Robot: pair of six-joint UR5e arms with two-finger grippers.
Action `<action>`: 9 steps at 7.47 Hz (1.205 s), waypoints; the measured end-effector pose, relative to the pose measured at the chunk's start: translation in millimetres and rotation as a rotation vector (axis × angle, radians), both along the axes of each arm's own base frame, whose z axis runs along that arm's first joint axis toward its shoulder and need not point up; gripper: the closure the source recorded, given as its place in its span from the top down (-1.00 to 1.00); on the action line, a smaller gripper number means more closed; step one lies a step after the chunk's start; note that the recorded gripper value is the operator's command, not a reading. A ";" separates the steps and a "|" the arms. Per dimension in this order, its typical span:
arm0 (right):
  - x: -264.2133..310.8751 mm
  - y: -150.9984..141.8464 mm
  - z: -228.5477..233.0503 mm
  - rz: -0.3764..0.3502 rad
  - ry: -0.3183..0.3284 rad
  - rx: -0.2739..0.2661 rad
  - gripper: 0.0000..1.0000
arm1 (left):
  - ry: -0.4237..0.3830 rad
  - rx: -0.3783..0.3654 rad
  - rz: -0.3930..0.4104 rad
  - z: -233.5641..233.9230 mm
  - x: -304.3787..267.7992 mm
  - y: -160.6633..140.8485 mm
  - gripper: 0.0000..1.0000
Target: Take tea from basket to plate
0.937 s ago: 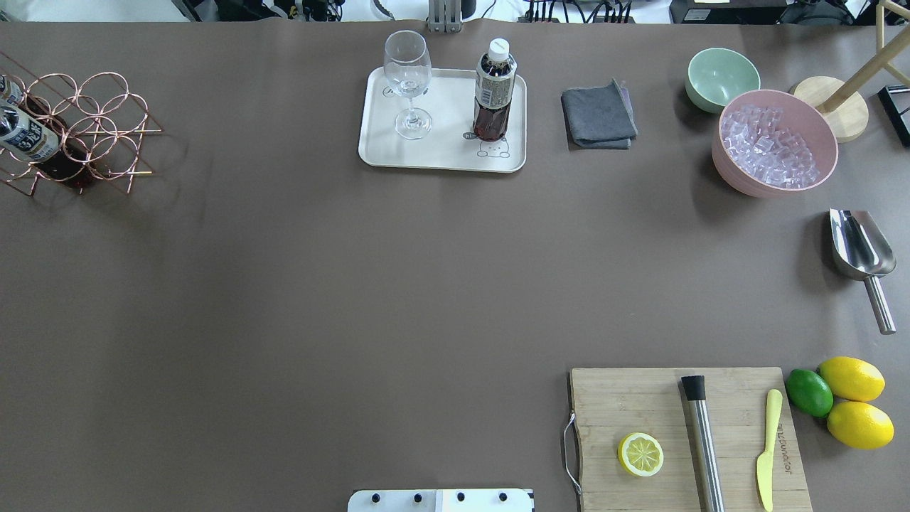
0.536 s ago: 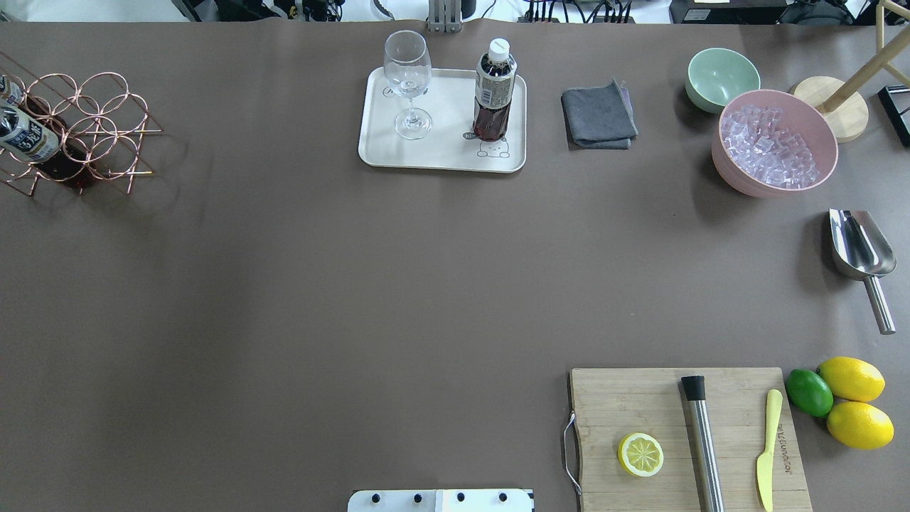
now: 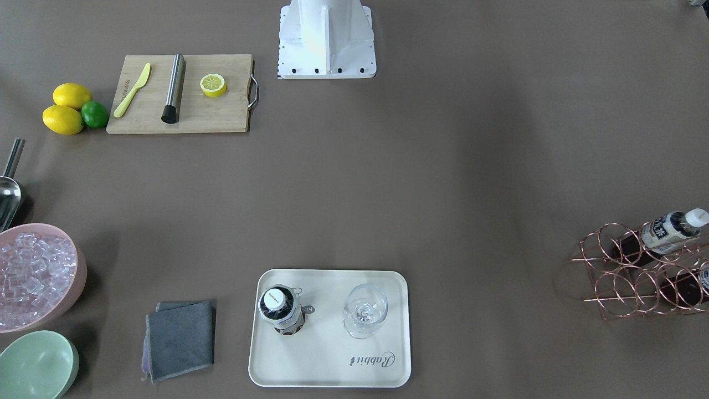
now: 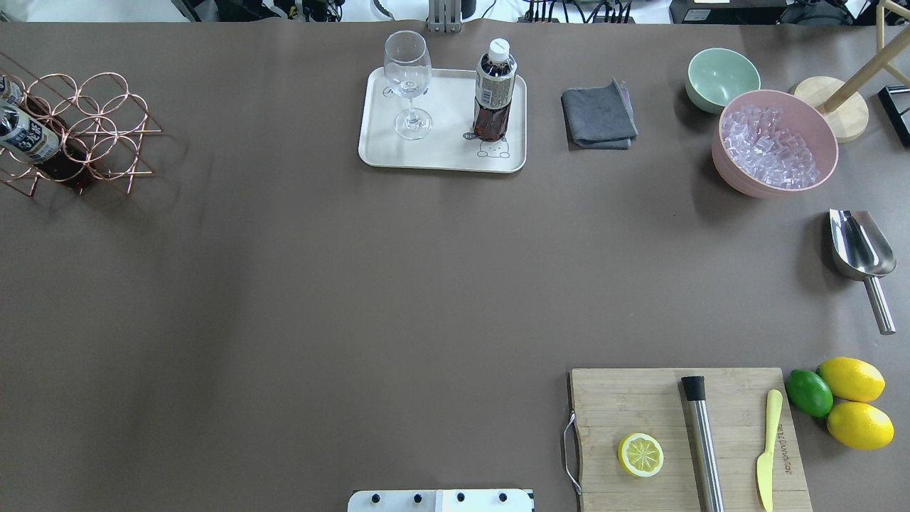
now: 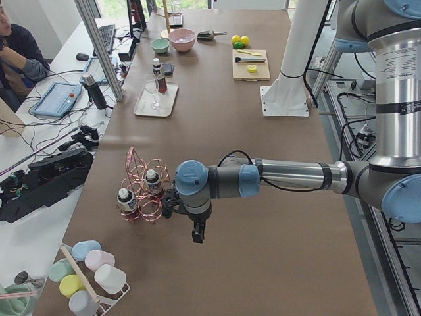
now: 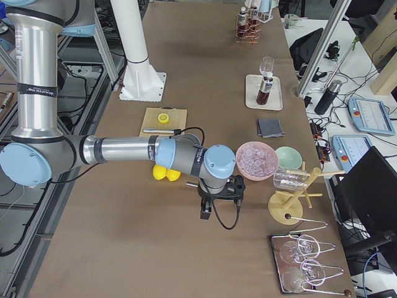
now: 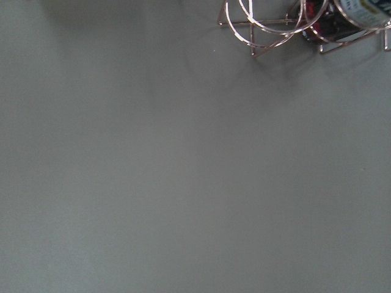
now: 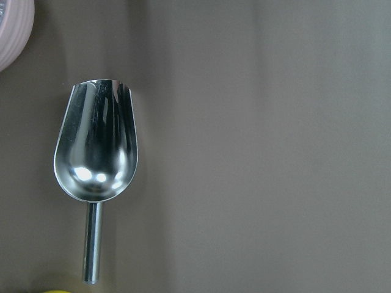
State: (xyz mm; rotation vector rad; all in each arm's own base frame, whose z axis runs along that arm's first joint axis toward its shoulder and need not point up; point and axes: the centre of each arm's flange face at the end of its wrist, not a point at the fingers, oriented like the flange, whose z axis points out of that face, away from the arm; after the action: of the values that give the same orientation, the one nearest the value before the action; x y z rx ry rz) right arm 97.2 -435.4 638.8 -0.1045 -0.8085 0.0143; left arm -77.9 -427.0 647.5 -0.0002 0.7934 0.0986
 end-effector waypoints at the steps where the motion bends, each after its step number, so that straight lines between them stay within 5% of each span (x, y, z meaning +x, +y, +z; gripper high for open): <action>1: 0.3 0.1 0.7 0.000 0.000 -0.001 1.00 | -0.017 0.005 -0.034 10.1 5.6 12.5 0.96; 9: 0.5 0.5 0.8 0.001 0.001 -0.002 1.00 | -0.020 -0.018 -0.095 10.3 20.9 15.6 0.96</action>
State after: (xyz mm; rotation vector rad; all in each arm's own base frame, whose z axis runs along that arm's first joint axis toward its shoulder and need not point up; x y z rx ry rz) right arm 97.7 -434.9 639.6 -0.1058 -0.8074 0.0155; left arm -57.0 -411.4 657.8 0.0197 0.7734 0.0021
